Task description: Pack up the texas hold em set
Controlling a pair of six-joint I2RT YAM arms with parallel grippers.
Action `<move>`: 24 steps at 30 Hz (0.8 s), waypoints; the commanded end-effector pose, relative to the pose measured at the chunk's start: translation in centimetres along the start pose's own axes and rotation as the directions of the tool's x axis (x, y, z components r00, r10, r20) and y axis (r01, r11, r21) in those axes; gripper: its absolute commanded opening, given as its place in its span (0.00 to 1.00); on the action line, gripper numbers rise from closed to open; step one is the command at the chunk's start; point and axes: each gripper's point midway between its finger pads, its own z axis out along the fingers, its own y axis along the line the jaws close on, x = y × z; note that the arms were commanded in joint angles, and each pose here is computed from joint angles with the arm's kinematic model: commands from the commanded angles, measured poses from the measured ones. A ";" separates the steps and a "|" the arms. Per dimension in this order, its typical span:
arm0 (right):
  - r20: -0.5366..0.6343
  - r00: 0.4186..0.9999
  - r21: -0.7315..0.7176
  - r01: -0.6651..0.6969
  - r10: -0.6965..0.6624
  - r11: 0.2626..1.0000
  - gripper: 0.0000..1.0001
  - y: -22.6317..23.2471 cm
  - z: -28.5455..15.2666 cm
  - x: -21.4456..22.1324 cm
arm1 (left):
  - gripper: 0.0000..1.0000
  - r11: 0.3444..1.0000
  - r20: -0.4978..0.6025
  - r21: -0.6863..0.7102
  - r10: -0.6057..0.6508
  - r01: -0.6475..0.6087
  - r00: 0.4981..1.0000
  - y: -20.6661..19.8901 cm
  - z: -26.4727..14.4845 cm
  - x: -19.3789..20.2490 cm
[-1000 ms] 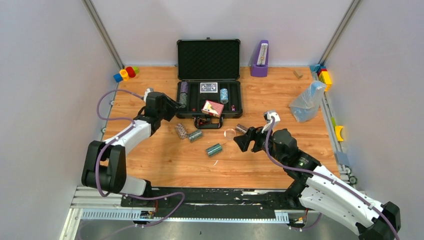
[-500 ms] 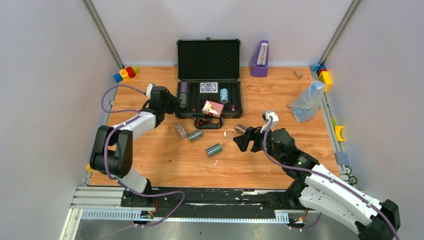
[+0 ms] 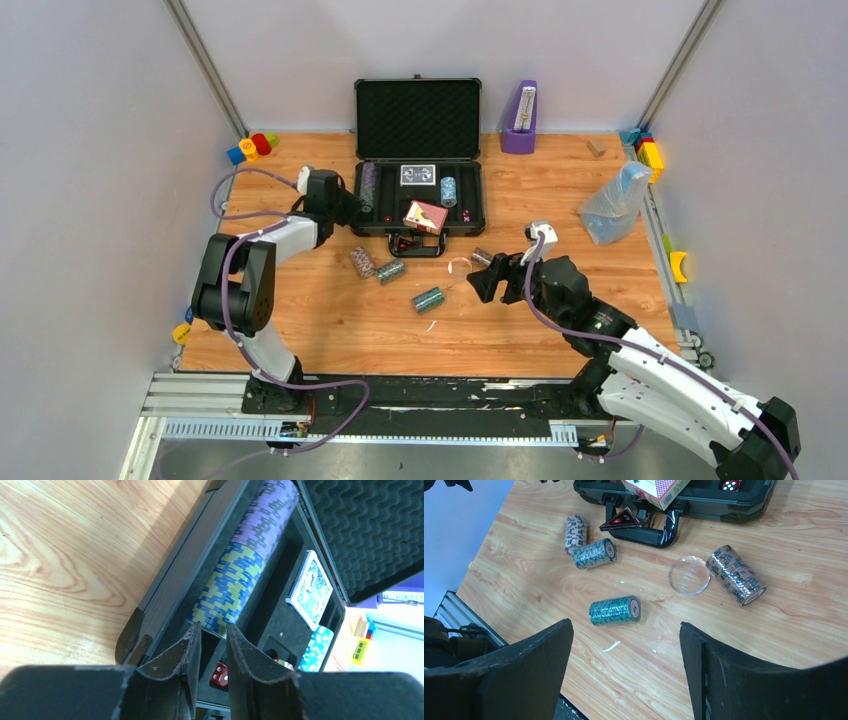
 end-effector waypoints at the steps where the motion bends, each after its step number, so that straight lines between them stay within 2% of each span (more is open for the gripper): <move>1: 0.049 0.999 0.004 0.011 -0.011 1.000 0.79 0.1 0.2 -1.2 | 0.30 0.997 0.062 0.070 -0.011 0.007 0.998 -2.7 1.2 -1.8; 7: 0.055 0.998 0.025 0.018 -0.020 1.000 0.79 -0.4 0.1 -1.3 | 0.28 0.994 0.059 0.104 0.015 -0.021 0.998 -3.5 1.1 -1.9; 11: 0.059 0.998 0.046 0.016 -0.019 0.999 0.81 -0.7 0.0 -1.3 | 0.37 0.991 0.080 0.116 0.058 -0.067 0.995 -3.7 -0.6 -2.4; 14: 0.049 0.999 0.086 0.019 -0.024 0.996 0.82 -1.4 0.4 -1.2 | 0.44 0.984 0.087 0.102 0.138 -0.147 0.987 -3.5 -2.3 -2.6; 17: 0.020 0.998 0.113 0.052 -0.054 0.992 0.86 -1.9 0.8 -0.9 | 0.56 0.957 0.087 0.129 0.248 -0.258 0.965 -4.1 -4.9 -2.8; 19: -0.004 0.995 0.111 0.095 -0.096 0.989 0.89 -1.9 1.2 -0.7 | 0.65 0.916 0.052 0.170 0.361 -0.364 0.931 -4.3 -6.4 -1.9; 20: -0.015 0.994 0.119 0.105 -0.104 0.987 0.90 -2.1 1.3 -0.5 | 0.74 0.874 0.012 0.216 0.442 -0.434 0.897 -4.2 -7.0 -0.8; 21: -0.029 0.993 0.118 0.114 -0.111 0.986 0.90 -2.1 1.5 -0.2 | 0.78 0.834 0.004 0.248 0.508 -0.493 0.861 -4.1 -7.9 -0.3; 22: -0.045 0.992 0.111 0.120 -0.116 0.987 0.90 -2.1 1.7 0.2 | 0.87 0.807 -0.034 0.304 0.541 -0.507 0.840 -4.2 -8.7 1.1; 24: -0.083 0.990 0.090 0.121 -0.114 0.989 0.90 -1.8 2.1 1.1 | 0.98 0.754 -0.070 0.343 0.616 -0.561 0.785 -3.1 -10.1 3.4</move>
